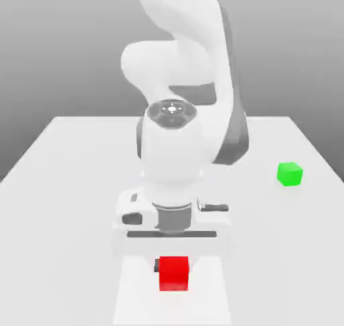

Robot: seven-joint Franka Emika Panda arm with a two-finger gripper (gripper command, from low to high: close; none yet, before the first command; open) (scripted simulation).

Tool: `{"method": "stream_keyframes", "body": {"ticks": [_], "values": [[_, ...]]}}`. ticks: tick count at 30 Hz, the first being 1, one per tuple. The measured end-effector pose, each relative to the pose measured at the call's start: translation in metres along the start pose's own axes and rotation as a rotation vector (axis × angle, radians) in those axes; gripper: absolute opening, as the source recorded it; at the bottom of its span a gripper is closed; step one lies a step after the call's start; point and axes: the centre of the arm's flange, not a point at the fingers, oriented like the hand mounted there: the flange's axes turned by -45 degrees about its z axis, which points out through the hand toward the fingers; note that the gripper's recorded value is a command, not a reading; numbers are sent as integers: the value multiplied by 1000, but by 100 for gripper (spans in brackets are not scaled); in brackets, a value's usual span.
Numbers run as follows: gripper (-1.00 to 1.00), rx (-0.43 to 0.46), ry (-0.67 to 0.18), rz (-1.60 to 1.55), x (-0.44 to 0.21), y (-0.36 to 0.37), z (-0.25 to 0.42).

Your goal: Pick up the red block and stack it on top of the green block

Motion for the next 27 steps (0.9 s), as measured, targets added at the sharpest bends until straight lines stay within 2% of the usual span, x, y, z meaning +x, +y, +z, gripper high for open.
{"method": "stream_keyframes", "body": {"ticks": [6,11,17,23,27], "values": [[-100,54,2,-431,-53,-168,-22],[-100,73,-3,-737,-128,-256,-34],[-100,60,-11,-1106,-240,-323,-39],[-100,8,-17,-1488,-361,-343,-33],[-100,-12,-8,-1570,-384,-343,-25]]}}
